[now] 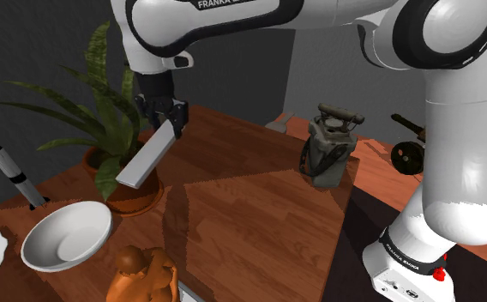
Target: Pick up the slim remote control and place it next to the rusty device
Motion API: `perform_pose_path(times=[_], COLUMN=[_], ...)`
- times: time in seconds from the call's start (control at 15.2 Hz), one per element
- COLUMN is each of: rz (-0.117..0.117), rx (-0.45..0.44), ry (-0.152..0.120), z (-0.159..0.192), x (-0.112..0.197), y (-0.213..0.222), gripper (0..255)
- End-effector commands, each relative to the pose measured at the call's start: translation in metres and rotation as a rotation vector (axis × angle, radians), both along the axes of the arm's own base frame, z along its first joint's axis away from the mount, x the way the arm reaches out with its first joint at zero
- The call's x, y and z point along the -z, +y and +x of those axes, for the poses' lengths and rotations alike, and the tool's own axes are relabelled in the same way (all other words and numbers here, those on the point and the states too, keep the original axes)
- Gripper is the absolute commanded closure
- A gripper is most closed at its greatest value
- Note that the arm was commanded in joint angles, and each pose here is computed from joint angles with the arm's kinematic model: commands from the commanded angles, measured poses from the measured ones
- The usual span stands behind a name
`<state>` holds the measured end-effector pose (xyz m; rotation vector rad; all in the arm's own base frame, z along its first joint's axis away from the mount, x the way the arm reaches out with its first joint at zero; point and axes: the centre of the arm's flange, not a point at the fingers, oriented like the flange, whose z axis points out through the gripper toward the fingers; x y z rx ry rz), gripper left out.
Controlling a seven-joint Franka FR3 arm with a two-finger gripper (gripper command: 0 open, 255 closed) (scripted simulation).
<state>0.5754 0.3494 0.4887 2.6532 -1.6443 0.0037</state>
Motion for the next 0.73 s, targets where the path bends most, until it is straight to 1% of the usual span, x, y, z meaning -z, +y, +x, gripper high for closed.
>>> perform_pose_path(times=[0.0, 0.66], rz=[0.000, 0.000], rx=[0.000, 0.000], ry=[0.000, 0.000], z=[0.000, 0.000], x=[-0.012, -0.064], y=[-0.001, -0.001], gripper=[255, 255])
